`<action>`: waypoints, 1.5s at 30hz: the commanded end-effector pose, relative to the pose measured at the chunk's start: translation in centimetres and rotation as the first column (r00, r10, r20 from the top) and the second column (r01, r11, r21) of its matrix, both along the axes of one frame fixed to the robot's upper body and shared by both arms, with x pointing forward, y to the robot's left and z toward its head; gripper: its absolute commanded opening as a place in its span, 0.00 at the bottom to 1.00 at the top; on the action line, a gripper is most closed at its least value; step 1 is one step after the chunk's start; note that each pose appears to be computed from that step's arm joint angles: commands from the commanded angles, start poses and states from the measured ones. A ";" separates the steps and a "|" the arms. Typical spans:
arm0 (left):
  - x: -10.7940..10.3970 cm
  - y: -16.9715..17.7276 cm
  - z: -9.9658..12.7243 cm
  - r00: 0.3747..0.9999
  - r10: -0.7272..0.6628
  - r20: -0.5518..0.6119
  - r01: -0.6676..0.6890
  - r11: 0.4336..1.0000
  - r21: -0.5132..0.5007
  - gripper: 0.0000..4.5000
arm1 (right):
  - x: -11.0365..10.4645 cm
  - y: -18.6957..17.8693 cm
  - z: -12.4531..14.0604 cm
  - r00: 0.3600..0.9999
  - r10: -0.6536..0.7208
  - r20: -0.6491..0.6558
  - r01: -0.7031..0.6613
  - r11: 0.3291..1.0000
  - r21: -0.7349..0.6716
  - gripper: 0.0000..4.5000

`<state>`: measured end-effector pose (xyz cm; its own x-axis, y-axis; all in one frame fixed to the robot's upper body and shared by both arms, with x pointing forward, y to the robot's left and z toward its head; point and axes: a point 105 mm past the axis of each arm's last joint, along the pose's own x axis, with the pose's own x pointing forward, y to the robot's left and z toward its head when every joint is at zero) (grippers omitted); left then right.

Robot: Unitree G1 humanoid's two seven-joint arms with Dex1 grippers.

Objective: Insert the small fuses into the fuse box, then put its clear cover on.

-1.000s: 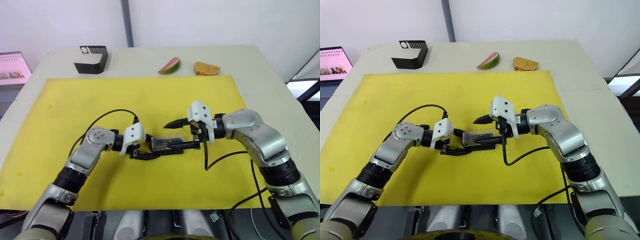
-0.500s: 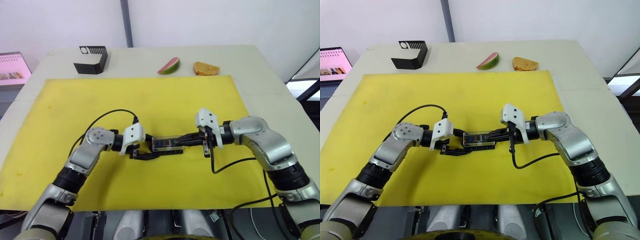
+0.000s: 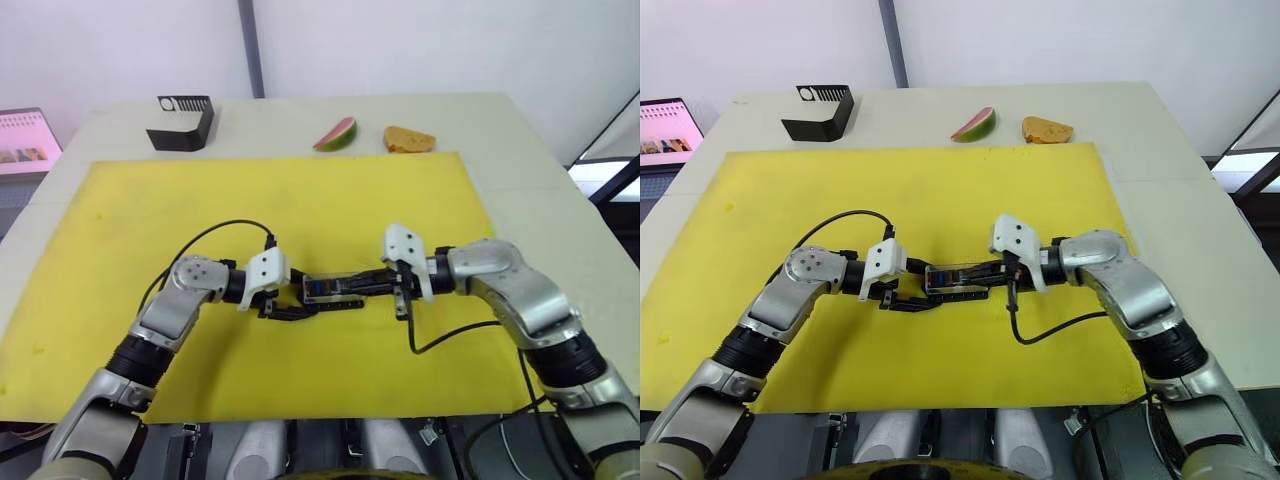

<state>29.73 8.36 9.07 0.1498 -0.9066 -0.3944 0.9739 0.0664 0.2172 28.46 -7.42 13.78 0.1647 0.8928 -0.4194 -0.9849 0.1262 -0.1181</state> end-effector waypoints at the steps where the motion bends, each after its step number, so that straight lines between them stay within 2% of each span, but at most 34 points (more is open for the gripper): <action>1: 0.1 0.1 -0.3 1.000 0.012 0.006 -0.012 1.000 0.019 0.57 | 0.5 0.8 -1.3 1.000 -0.026 -0.011 0.025 0.997 -0.073 0.01; 7: 0.3 0.0 -0.2 1.000 0.016 0.010 -0.016 1.000 0.019 0.57 | 1.5 1.3 -3.3 0.995 -0.095 -0.034 0.086 0.975 -0.204 0.01; 11: 0.4 0.1 -0.1 1.000 0.021 0.011 -0.021 1.000 0.018 0.57 | 0.9 1.3 -4.6 0.997 -0.063 -0.039 0.050 0.960 -0.276 0.01; 16: 0.5 0.1 -0.2 0.999 0.030 0.010 -0.030 0.999 0.017 0.57 | 0.0 2.0 -4.6 1.000 -0.004 -0.027 -0.003 0.966 -0.257 0.01; 21: 0.7 0.2 -0.2 0.999 0.035 0.010 -0.035 0.999 0.018 0.57 | 0.7 0.1 -6.0 0.998 -0.053 -0.021 0.043 0.941 -0.336 0.01; 24: 0.8 0.3 -0.2 0.999 0.040 0.011 -0.040 0.999 0.017 0.57 | 0.5 -0.7 -5.8 0.998 -0.053 -0.016 0.045 0.945 -0.324 0.01; 29: 0.8 0.6 -0.3 0.999 0.044 0.005 -0.044 0.999 0.016 0.57 | 0.2 -2.0 -2.2 0.998 -0.057 0.011 0.058 0.984 -0.167 0.01; 33: 0.6 0.6 0.4 0.999 0.032 0.004 -0.032 0.999 -0.019 0.57 | -0.9 -2.8 2.9 0.998 -0.032 0.047 0.030 0.999 0.041 0.01; 35: 0.5 0.8 1.1 1.000 0.008 0.015 -0.008 0.999 -0.032 0.57 | -1.6 -4.0 4.5 0.997 -0.017 0.070 0.014 0.999 0.048 0.01; 38: 0.6 1.7 1.6 0.999 -0.029 0.045 0.029 1.000 0.002 0.57 | -2.0 -5.9 5.2 0.992 -0.024 0.124 0.027 0.999 -0.028 0.01; 40: 0.7 2.5 2.5 0.999 -0.041 0.025 0.041 0.999 0.005 0.80 | -2.2 -7.0 5.8 0.993 -0.041 0.111 0.047 0.998 -0.049 0.12; 41: 0.7 2.9 2.9 0.999 -0.047 0.021 0.047 0.999 0.008 0.88 | -2.2 -7.4 6.1 0.994 -0.050 0.099 0.055 0.997 -0.052 0.18; 42: 0.7 3.3 3.2 0.999 -0.051 0.019 0.051 0.999 0.017 0.99 | -2.3 -7.8 6.4 0.994 -0.055 0.094 0.060 0.997 -0.054 0.30; 45: 0.5 5.5 4.9 0.999 -0.044 0.033 0.042 0.997 0.059 1.00 | -3.0 -8.9 7.4 0.995 -0.046 0.089 0.053 0.996 -0.078 0.63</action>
